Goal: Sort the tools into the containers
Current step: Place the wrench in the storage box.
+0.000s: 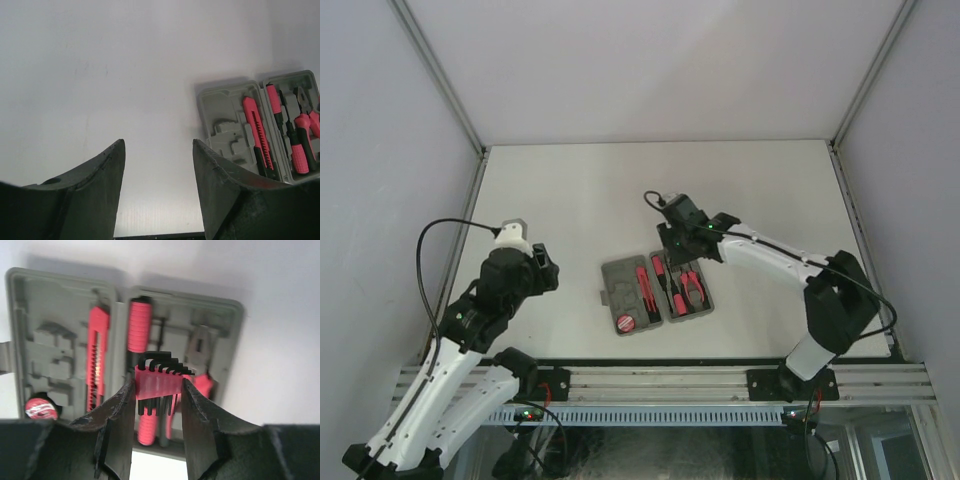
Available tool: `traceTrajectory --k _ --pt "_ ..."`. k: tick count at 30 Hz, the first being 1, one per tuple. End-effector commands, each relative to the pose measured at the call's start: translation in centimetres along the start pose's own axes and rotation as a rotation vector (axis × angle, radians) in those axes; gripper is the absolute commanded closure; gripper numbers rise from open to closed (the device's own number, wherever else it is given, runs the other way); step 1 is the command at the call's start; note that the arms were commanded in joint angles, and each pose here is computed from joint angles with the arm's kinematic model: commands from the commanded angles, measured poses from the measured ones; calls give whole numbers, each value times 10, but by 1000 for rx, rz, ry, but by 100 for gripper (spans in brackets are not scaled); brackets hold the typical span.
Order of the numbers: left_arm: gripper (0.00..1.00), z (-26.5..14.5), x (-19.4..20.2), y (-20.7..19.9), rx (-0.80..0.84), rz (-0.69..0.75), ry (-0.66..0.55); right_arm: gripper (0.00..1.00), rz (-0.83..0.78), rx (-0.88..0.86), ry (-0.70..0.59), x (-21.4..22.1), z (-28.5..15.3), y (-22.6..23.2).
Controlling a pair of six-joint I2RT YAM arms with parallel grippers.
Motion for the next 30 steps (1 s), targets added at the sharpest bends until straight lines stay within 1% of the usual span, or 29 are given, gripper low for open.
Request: traceTrajectory --k 1,5,8,13,17,23,27,30 --pt "40 -29 -23 9 -44 -47 -92 72 -17 -53 10 -5 6 46" --pt "39 -40 -19 15 -51 -72 -150 73 -63 -108 31 -4 18 78" --pt "38 -43 -18 18 -57 -86 -177 73 -83 -103 57 -3 26 92" --pt "38 -42 -18 18 -65 -84 -174 74 -54 -66 86 0 35 106" --pt "38 -38 -17 16 -59 -81 -155 74 -17 -54 98 6 39 107" --pt "38 -35 -17 14 -43 -79 -149 74 93 -8 98 7 42 105" --pt "38 -33 -16 13 -40 -74 -140 71 218 -14 93 6 45 114" --pt "38 -33 -16 13 -40 -72 -137 71 316 -17 83 6 48 121"
Point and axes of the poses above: each gripper's point midway between its finger pads, its own z axis out along the fingers, its own y axis along the line the jaws close on, x = y × z, the point moved 8 cm from there along -z, back along the fingers, and after that the axes turned 10 degrees about z, right-handed, at the moved point
